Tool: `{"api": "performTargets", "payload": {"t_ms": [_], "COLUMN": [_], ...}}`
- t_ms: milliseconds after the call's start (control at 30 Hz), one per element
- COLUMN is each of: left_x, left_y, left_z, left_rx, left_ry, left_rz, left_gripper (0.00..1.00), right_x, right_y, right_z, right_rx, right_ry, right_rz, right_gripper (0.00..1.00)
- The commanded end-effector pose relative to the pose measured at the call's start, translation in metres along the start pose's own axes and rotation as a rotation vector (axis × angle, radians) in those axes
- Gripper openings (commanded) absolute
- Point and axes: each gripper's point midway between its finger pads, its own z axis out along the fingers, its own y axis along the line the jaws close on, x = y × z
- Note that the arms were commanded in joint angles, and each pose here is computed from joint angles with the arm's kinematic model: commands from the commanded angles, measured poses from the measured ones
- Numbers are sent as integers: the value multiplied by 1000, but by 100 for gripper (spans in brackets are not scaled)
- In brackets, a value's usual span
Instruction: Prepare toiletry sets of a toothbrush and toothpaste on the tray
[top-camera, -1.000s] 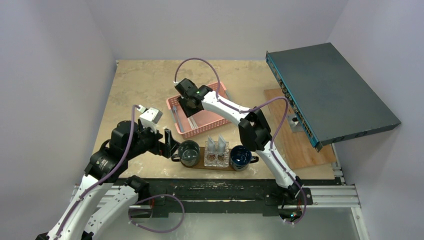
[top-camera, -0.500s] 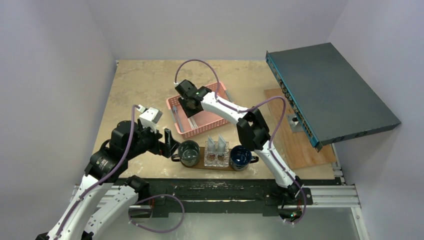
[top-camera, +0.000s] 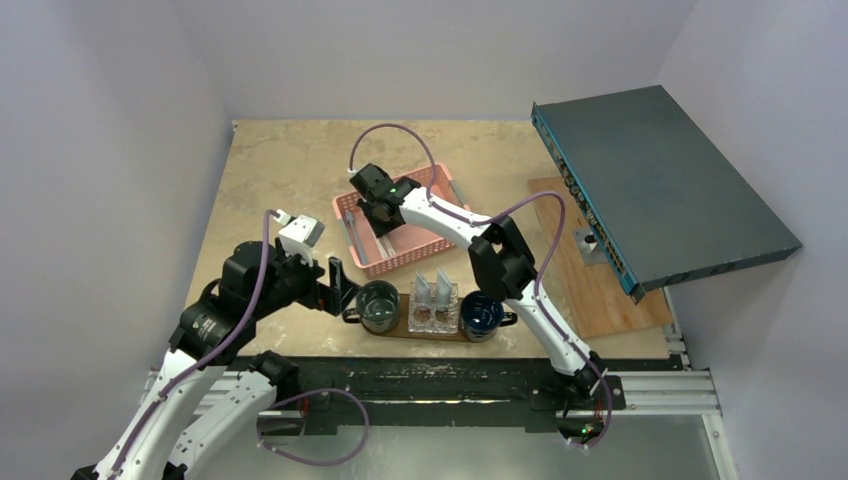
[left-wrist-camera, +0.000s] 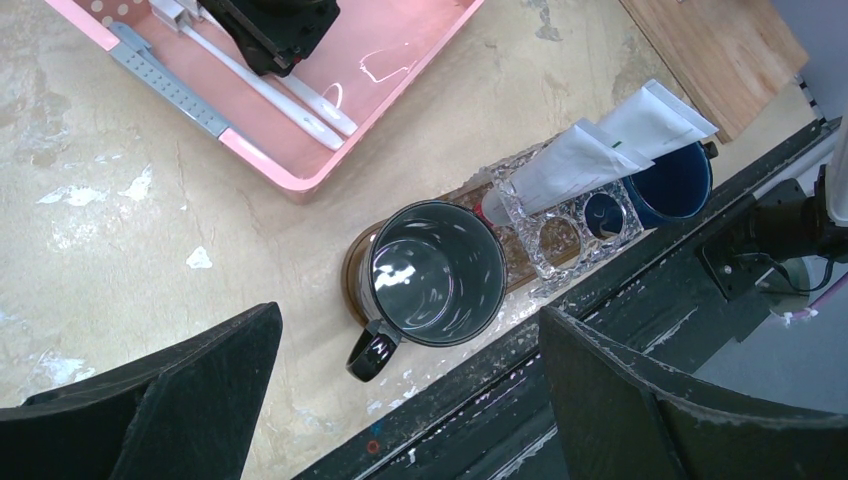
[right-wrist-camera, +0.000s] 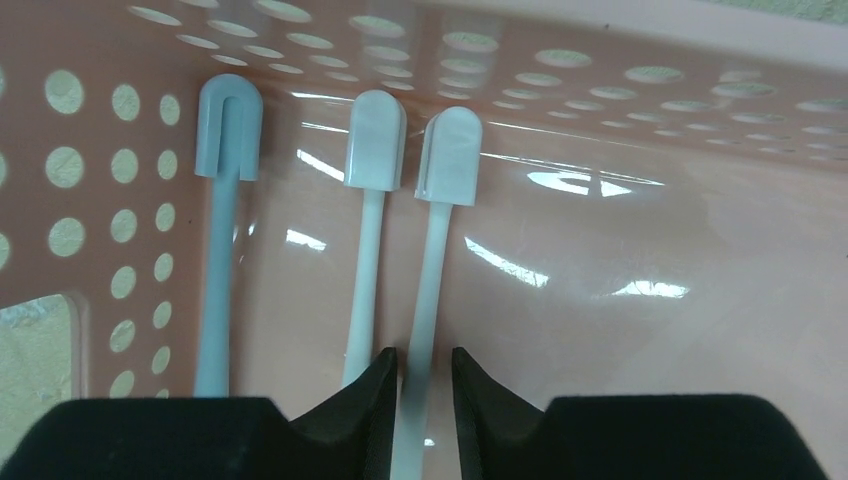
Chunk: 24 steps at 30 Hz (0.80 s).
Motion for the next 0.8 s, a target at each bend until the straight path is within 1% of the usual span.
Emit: {"api": "performTargets", "payload": {"t_ms": [0, 167, 200, 433, 767], "left_x": [-5, -5, -5, -5, -5], "left_y": [0, 0, 1, 1, 1], "left_z": [-1, -1, -1, -1, 0], "left_rx": [-6, -5, -6, -7, -6], "left_ry": [-18, -17, -18, -16, -13], "left_rz": [3, 4, 4, 3, 1], "left_gripper": [100, 100, 100, 100, 100], "right_x": [7, 10, 10, -6, -47], "right_y": [-7, -8, -9, -11, -20], "right_z": [5, 6, 5, -9, -63], "right_rx": [25, 33, 33, 40, 61], "right_ry": [14, 19, 18, -29, -167], "right_rz": [-1, -4, -5, -4, 23], "right_gripper": [24, 2, 0, 0, 0]}}
